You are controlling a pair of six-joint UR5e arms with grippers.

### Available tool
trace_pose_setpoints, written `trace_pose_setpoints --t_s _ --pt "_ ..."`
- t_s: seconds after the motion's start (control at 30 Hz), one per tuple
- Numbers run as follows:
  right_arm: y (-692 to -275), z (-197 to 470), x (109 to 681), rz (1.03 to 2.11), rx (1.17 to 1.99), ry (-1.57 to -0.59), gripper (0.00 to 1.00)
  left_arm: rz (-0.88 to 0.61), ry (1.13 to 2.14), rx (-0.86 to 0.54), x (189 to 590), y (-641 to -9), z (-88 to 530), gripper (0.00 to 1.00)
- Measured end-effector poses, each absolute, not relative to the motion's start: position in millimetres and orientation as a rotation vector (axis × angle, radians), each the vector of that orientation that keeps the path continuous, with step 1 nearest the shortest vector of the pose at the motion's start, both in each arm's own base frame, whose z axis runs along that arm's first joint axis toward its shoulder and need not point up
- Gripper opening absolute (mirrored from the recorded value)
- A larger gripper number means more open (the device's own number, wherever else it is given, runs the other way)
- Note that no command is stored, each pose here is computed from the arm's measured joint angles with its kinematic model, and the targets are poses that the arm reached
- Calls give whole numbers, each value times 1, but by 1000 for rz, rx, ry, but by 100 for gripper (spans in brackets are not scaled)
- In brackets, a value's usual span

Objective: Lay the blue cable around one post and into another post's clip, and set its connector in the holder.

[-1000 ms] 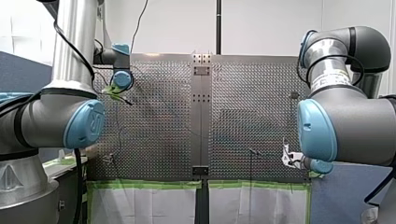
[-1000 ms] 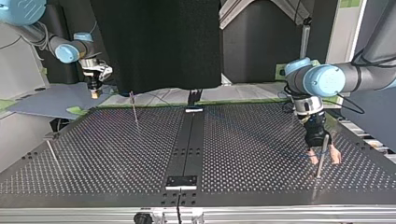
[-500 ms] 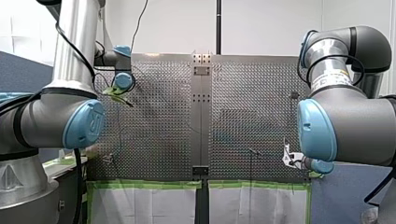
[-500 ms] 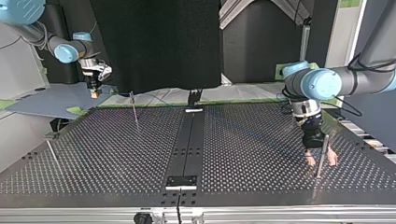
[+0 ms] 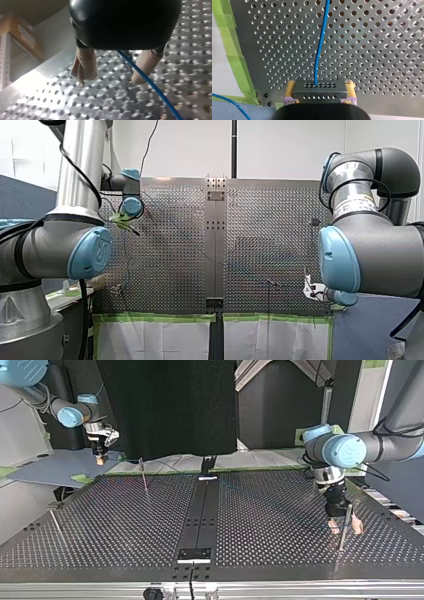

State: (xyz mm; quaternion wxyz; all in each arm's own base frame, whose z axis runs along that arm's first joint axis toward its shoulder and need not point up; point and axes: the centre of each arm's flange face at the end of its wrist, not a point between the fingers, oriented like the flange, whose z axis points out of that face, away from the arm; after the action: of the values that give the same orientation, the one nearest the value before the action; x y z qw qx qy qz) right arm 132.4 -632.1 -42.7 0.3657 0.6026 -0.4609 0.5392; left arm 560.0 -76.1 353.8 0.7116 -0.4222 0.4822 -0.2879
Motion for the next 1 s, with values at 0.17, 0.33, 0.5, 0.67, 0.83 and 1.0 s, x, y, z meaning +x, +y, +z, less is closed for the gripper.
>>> trace_pose_setpoints --t_s 0.17,0.33,0.5,0.67,0.83,1.0 --pt "-632 -43 133 1386 1550 -1184 0 -643 1118 -884 557 -91 356 100" --pt "-632 -43 133 1385 1551 -1183 0 -664 1139 -809 550 -106 372 100" --pt "-632 -43 133 1385 1550 -1182 0 -721 1143 -751 536 -121 389 100" --pt "-632 -43 132 1387 1548 -1183 0 -774 1147 -729 521 -127 394 100" --pt "-632 -42 132 1388 1547 -1182 0 -836 1152 -721 513 -130 383 100" --pt "-632 -42 132 1388 1547 -1182 0 -905 1164 -715 507 -134 366 100"
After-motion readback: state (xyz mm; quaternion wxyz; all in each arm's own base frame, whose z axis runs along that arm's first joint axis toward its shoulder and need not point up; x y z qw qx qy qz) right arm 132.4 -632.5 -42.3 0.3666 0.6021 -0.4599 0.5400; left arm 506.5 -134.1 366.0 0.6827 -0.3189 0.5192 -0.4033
